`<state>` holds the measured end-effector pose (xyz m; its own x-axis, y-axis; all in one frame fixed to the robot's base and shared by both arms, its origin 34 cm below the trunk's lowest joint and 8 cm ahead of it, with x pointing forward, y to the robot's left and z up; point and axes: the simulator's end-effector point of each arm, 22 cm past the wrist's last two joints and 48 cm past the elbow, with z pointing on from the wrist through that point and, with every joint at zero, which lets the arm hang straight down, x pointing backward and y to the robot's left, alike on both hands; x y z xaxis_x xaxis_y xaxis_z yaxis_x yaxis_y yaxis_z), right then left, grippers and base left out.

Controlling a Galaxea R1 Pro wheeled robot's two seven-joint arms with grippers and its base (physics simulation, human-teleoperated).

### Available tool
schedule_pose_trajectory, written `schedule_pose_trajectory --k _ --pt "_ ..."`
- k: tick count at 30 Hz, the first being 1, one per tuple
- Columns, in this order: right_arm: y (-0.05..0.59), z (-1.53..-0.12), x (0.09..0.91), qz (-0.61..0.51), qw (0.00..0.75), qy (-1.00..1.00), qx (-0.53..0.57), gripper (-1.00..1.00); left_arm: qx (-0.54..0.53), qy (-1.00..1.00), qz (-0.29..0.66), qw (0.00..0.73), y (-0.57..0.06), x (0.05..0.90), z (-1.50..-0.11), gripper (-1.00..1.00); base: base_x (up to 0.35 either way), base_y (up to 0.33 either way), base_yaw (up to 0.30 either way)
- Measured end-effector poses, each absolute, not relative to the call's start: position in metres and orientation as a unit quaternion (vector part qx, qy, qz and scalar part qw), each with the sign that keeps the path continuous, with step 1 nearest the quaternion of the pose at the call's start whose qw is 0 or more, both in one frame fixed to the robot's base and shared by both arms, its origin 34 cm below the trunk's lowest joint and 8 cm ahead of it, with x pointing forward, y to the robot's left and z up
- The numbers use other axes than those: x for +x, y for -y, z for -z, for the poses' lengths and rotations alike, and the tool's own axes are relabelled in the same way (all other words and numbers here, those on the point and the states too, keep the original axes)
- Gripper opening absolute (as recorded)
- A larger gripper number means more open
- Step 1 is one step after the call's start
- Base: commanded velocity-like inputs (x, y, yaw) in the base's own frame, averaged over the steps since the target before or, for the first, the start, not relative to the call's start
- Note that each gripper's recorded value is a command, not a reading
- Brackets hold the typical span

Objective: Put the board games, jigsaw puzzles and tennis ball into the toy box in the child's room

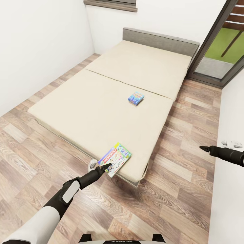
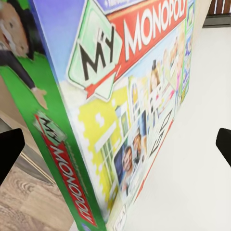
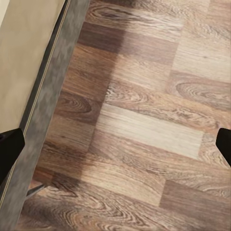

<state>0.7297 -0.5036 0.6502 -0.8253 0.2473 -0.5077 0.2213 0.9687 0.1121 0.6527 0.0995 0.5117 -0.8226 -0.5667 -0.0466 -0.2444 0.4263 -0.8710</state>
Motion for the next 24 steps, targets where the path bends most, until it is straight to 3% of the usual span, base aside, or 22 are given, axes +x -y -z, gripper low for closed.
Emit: schedule_pose_trajectory --k 24 --pt "0.5036 -0.6503 0.7297 -0.024 0.269 -0.955 0.123 1.00 -0.245 -0.828 0.476 0.169 -0.1001 0.6527 -0.5115 1.00 0.000 0.000 -0.050"
